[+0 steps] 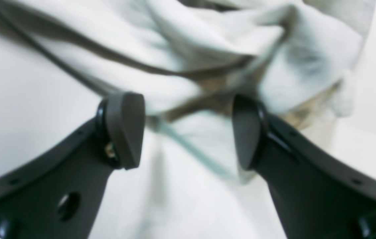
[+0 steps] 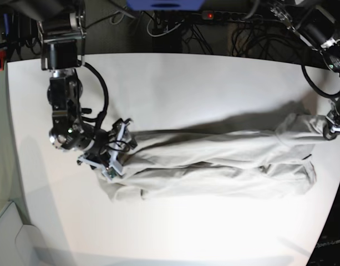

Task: Layout the t-shirt on the table in an organized manner, then fold the t-shirt properly
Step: 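Drag the held shirt end with the right gripper along the table, then lift the shirt high with both grippers and shake it out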

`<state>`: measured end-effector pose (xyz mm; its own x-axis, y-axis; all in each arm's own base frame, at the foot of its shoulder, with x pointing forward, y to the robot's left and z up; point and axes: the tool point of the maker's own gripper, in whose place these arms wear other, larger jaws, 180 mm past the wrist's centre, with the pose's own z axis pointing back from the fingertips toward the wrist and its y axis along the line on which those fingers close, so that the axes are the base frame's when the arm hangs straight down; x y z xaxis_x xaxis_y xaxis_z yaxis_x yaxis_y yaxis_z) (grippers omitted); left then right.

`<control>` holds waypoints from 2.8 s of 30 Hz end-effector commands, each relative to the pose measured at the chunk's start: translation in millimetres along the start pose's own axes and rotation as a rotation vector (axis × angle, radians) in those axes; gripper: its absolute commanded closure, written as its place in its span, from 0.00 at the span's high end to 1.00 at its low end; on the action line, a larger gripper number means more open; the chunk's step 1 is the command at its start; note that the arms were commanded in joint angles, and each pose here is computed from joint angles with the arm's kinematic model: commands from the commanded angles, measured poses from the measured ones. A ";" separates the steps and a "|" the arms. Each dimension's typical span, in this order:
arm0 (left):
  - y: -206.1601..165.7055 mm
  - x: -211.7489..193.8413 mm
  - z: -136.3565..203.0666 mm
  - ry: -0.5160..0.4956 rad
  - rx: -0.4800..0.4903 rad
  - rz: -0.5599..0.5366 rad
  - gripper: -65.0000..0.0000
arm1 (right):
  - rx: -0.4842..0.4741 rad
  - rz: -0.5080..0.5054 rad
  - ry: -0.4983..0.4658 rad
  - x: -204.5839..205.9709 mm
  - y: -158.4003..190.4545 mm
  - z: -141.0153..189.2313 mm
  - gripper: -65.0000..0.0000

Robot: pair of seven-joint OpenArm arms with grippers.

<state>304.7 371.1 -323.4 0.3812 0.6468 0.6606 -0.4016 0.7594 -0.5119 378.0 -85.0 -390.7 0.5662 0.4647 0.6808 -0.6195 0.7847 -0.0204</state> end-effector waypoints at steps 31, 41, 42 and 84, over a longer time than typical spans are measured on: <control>1.7 32.5 10.6 -0.076 -0.002 -0.043 0.01 | -0.088 -0.077 -0.087 27.3 -56.3 16.3 0.64; 1.8 32.3 10.0 -0.075 -0.002 -0.041 0.01 | -0.083 -0.075 -0.160 41.4 -53.5 15.8 0.62; 1.6 31.7 9.8 -0.074 -0.003 -0.040 0.01 | -0.083 -0.075 -0.160 41.4 -53.5 15.8 0.60; -151.8 155.2 121.6 -0.526 -0.364 -0.330 0.01 | -0.875 0.090 -0.433 162.2 -169.8 319.5 0.00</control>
<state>325.6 340.5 -93.8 0.0045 0.3522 0.9359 0.0102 0.9359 -0.3522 403.2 -267.2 -61.0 0.2084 0.4576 0.8644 0.0307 0.8803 -0.4734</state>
